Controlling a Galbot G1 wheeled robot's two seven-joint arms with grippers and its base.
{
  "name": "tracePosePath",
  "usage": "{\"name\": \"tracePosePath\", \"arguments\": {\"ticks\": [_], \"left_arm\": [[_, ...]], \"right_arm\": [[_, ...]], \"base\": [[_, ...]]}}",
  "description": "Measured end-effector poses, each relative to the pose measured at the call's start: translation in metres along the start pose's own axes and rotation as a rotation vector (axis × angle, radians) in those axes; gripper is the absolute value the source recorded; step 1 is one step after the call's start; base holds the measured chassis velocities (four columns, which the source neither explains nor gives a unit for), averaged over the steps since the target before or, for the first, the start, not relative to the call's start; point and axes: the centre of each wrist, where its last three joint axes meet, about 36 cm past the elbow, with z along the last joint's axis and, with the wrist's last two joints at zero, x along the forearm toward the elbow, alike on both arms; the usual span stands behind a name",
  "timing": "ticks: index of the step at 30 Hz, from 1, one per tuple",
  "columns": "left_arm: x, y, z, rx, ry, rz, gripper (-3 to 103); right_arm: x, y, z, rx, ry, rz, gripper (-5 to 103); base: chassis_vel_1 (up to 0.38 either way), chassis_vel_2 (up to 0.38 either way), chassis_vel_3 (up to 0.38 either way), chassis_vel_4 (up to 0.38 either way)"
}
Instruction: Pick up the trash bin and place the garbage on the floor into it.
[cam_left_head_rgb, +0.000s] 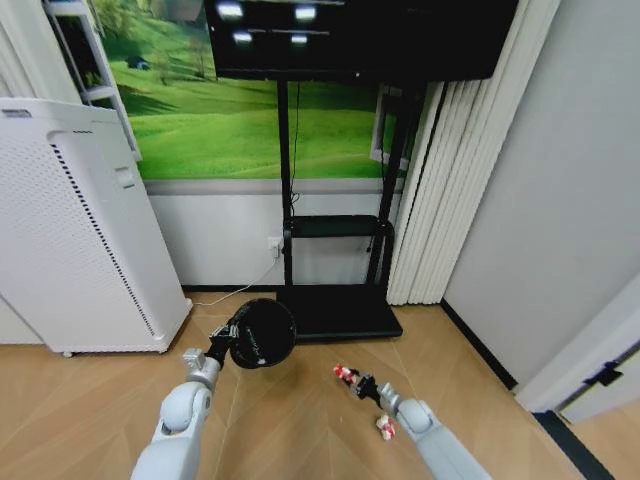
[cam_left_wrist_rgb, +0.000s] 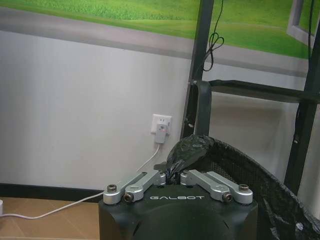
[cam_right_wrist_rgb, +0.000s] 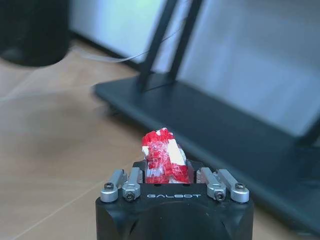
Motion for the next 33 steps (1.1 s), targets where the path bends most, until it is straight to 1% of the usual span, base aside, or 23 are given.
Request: {"name": "tracePosePath", "arguments": {"ticks": [2,3,5,7,9,14,15,17,19,20,22,23,24,25,27,28,30,31,33], "left_arm": [[-0.002,-0.002,0.0,0.002,0.003,0.005,7],[-0.002,-0.002,0.0,0.002,0.003,0.005,7],[-0.004,-0.005,0.0,0.003,0.006,0.012,7],[-0.005,-0.005,0.001,0.003,0.006,0.013,7],[-0.007,-0.006,0.002,0.004,0.011,0.018,7],[-0.01,-0.008,0.005,0.008,0.019,0.024,7],[-0.017,-0.013,0.01,0.013,0.031,0.036,7],[-0.028,-0.023,0.017,0.026,0.047,0.058,7],[-0.043,-0.043,0.021,0.042,0.051,0.093,7],[-0.043,-0.043,0.021,0.042,0.051,0.093,7],[-0.053,-0.058,0.023,0.058,0.054,0.114,7],[-0.053,-0.058,0.023,0.058,0.054,0.114,7],[-0.057,-0.064,0.024,0.065,0.055,0.121,7],[-0.057,-0.064,0.024,0.065,0.055,0.121,7],[-0.065,-0.077,0.028,0.076,0.062,0.137,7],[-0.065,-0.077,0.028,0.076,0.062,0.137,7],[-0.073,-0.093,0.032,0.085,0.067,0.159,7],[-0.073,-0.093,0.032,0.085,0.067,0.159,7],[-0.08,-0.105,0.035,0.089,0.07,0.173,7]], "right_arm": [[0.019,-0.029,-0.007,-0.005,-0.024,0.066,42],[0.019,-0.029,-0.007,-0.005,-0.024,0.066,42],[0.03,-0.046,-0.012,-0.003,-0.041,0.103,42],[0.032,-0.049,-0.013,-0.003,-0.045,0.11,42],[0.04,-0.058,-0.02,-0.003,-0.067,0.133,42],[0.049,-0.068,-0.033,-0.005,-0.103,0.159,42],[0.059,-0.071,-0.054,-0.015,-0.152,0.175,41],[0.067,-0.064,-0.086,-0.012,-0.212,0.169,41],[0.068,-0.034,-0.129,-0.005,-0.272,0.11,41],[0.068,-0.034,-0.129,-0.005,-0.272,0.11,41],[0.063,-0.01,-0.151,-0.015,-0.311,0.077,41],[0.063,-0.01,-0.151,-0.015,-0.311,0.077,41],[0.061,0.0,-0.16,-0.022,-0.324,0.064,41],[0.061,0.0,-0.16,-0.022,-0.324,0.064,41],[0.057,0.017,-0.174,-0.029,-0.343,0.033,41],[0.057,0.017,-0.174,-0.029,-0.343,0.033,41],[0.05,0.03,-0.182,-0.03,-0.343,-0.003,41],[0.05,0.03,-0.182,-0.03,-0.343,-0.003,41],[0.044,0.04,-0.182,-0.02,-0.332,-0.033,41]], "base": [[0.0,0.0,0.0,0.0],[0.0,0.0,0.0,0.0],[0.0,0.0,0.0,0.0],[0.0,0.0,0.0,0.0],[0.0,0.0,0.0,0.0],[0.0,0.0,0.0,0.0],[0.0,0.0,0.0,0.0],[0.0,0.0,0.0,0.0],[0.0,0.0,0.0,0.0],[0.0,0.0,0.0,0.0],[0.0,0.0,0.0,0.0],[0.0,0.0,0.0,0.0],[0.0,0.0,0.0,0.0],[0.0,0.0,0.0,0.0],[0.0,0.0,0.0,0.0],[0.0,0.0,0.0,0.0],[0.0,0.0,0.0,0.0],[0.0,0.0,0.0,0.0],[0.0,0.0,0.0,0.0]]}}
